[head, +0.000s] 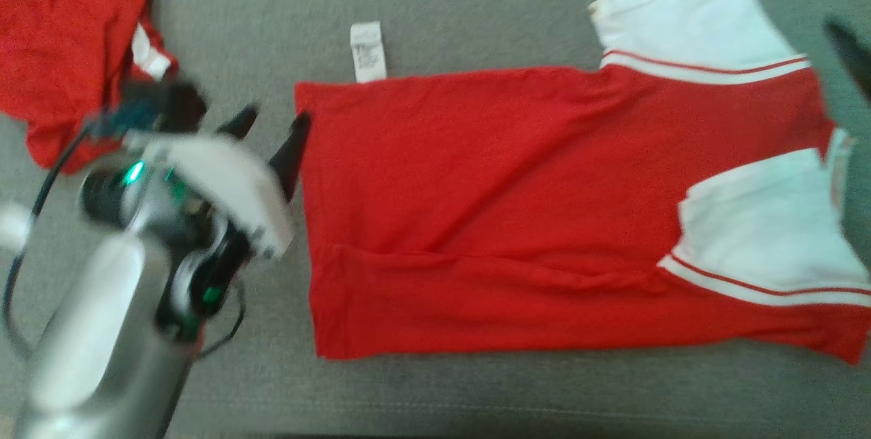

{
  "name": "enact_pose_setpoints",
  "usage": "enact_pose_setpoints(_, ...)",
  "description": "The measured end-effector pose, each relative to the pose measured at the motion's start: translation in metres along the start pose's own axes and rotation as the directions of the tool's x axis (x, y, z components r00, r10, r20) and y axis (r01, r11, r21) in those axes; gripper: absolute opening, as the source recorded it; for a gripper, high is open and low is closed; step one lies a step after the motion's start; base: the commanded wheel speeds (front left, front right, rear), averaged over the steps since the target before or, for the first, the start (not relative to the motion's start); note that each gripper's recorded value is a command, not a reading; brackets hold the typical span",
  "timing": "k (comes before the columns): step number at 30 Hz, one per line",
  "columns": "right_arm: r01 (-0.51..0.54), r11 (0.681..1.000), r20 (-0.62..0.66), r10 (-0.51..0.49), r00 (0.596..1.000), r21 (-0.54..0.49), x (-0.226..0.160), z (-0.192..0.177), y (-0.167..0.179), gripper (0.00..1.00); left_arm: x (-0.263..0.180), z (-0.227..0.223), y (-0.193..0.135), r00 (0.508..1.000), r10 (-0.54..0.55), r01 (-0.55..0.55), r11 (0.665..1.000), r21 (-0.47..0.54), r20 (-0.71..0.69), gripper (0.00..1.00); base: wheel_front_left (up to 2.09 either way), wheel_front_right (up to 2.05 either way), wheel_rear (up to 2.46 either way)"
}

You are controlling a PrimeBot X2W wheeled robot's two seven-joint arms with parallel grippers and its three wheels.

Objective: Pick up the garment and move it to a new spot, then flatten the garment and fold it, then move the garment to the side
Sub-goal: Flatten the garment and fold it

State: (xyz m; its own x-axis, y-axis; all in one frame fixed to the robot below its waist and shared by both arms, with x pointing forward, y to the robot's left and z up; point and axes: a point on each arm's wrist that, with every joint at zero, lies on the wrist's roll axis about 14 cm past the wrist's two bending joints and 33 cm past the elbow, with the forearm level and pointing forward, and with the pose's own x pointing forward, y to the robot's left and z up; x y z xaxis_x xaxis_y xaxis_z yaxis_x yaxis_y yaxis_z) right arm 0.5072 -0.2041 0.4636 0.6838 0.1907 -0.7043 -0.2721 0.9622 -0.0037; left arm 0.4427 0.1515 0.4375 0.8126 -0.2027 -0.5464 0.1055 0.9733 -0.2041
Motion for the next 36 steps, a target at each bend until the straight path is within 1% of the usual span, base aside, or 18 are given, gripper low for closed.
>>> enact_pose_setpoints(2, 0.001, 1.000, -0.015, -0.001, 1.000, -0.010, 0.026, 0.012, 0.003, 1.00, 0.019, 0.000, -0.002, 0.999, -0.010, 0.010, 1.000, 0.009, -0.032, 1.00, 0.00, 0.00, 0.00)
enact_pose_setpoints(5, -0.003, 1.000, -0.047, 0.002, 0.999, -0.020, 0.063, 0.018, 0.011, 1.00, 0.036, -0.010, 0.003, 0.996, 0.000, 0.001, 1.000, 0.017, -0.088, 1.00, 0.00, 0.00, 0.00)
enact_pose_setpoints(8, -0.016, 1.000, -0.094, 0.016, 0.995, -0.008, 0.097, 0.011, 0.020, 1.00, 0.049, -0.020, 0.013, 0.991, 0.029, -0.023, 0.999, 0.042, -0.133, 1.00, 0.00, 0.00, 0.00)
enact_pose_setpoints(9, -0.023, 1.000, -0.129, 0.022, 0.991, 0.000, 0.116, 0.002, 0.025, 1.00, 0.056, -0.023, 0.016, 0.988, 0.032, -0.024, 0.998, 0.052, -0.154, 1.00, 0.00, 0.00, 0.00)
enact_pose_setpoints(11, -0.026, 1.000, -0.164, 0.025, 0.986, -0.005, 0.132, -0.006, 0.030, 1.00, 0.063, -0.024, 0.016, 0.986, 0.030, -0.022, 0.998, 0.055, -0.163, 1.00, 0.00, 0.00, 0.00)
enact_pose_setpoints(13, -0.032, 0.999, -0.156, 0.032, 0.987, -0.001, 0.141, -0.004, 0.032, 1.00, 0.069, -0.028, 0.014, 0.983, 0.021, -0.010, 0.998, 0.063, -0.180, 1.00, 0.00, 0.00, 0.00)
enact_pose_setpoints(17, -0.036, 0.999, -0.147, 0.035, 0.988, -0.004, 0.149, 0.004, 0.033, 1.00, 0.074, -0.030, 0.016, 0.982, 0.021, -0.008, 0.997, 0.071, -0.188, 1.00, 0.00, 0.00, 0.00)
enact_pose_setpoints(22, -0.047, 0.999, -0.162, 0.046, 0.986, -0.001, 0.147, 0.001, 0.034, 1.00, 0.076, -0.030, 0.014, 0.981, 0.000, 0.018, 0.996, 0.090, -0.196, 1.00, 0.00, 0.00, 0.00)
enact_pose_setpoints(28, -0.064, 0.998, -0.186, 0.064, 0.980, 0.006, 0.140, -0.001, 0.037, 1.00, 0.070, -0.032, -0.005, 0.972, -0.073, 0.093, 0.993, 0.079, -0.225, 1.00, 0.00, 0.00, 0.00)
enact_pose_setpoints(34, -0.079, 0.997, -0.195, 0.079, 0.978, 0.005, 0.139, -0.006, 0.040, 1.00, 0.072, -0.034, -0.008, 0.968, -0.083, 0.105, 0.991, 0.082, -0.237, 1.00, 0.00, 0.00, 0.00)
enact_pose_setpoints(35, -0.084, 0.996, -0.192, 0.084, 0.978, 0.006, 0.139, -0.006, 0.041, 0.86, 0.073, -0.034, -0.008, 0.968, -0.084, 0.106, 0.991, 0.082, -0.239, 1.00, 0.00, 0.00, 0.00)
enact_pose_setpoints(36, -0.089, 0.996, -0.190, 0.090, 0.978, 0.011, 0.139, -0.006, 0.042, 0.42, 0.074, -0.034, -0.009, 0.967, -0.085, 0.108, 0.991, 0.083, -0.239, 0.75, 0.00, 0.00, 0.00)
